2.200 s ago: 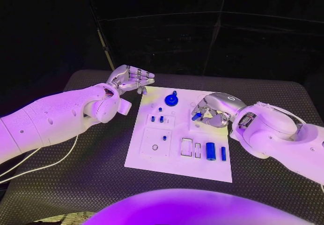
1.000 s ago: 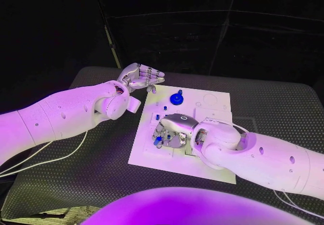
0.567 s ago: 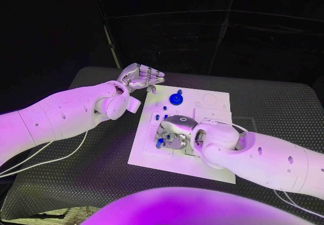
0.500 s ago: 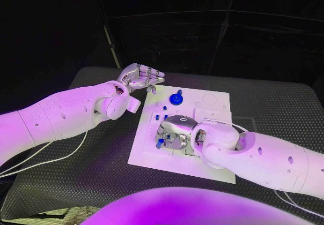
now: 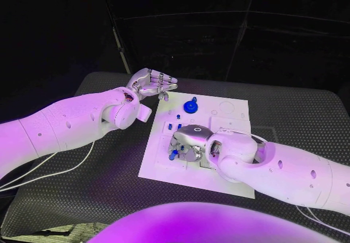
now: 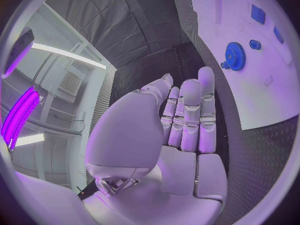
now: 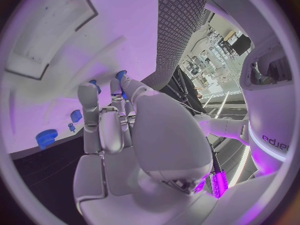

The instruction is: Assemble the parts on the task board

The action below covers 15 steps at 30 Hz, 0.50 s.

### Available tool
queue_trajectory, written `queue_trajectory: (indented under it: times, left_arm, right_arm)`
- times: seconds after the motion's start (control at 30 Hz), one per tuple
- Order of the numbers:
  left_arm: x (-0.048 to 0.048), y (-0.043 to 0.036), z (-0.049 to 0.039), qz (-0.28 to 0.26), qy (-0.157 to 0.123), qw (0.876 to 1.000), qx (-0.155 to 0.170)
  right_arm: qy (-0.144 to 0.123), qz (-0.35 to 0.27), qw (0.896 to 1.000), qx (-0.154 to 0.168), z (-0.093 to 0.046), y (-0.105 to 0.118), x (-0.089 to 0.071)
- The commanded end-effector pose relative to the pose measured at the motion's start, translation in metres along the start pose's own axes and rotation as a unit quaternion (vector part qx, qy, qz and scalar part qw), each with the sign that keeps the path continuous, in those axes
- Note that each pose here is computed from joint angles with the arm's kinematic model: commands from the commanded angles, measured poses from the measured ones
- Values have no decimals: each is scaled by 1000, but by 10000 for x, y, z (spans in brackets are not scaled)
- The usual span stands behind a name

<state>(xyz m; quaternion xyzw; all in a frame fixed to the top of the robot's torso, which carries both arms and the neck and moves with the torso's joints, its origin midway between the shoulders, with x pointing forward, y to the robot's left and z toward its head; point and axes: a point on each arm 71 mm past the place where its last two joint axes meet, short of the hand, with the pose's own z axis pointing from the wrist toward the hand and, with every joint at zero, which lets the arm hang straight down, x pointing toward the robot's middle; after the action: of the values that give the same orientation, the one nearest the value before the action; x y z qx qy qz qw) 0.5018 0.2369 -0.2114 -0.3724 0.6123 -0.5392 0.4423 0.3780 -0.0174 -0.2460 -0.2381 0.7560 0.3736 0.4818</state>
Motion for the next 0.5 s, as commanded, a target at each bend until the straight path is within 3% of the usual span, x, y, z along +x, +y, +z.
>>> queue_trajectory:
  times: [0.03, 0.33, 0.5]
  left_arm:
    - [7, -16, 4, -3, 4, 1000, 3]
    - [-1, -15, -1, -3, 3, 1000, 2]
    - [-5, -14, -4, -3, 4, 1000, 1]
  right_arm:
    - [6, -16, 1000, 5, 17, 8, 23]
    - [9, -22, 1000, 2, 47, 54, 97]
    - [-7, -20, 1000, 1, 47, 56, 83]
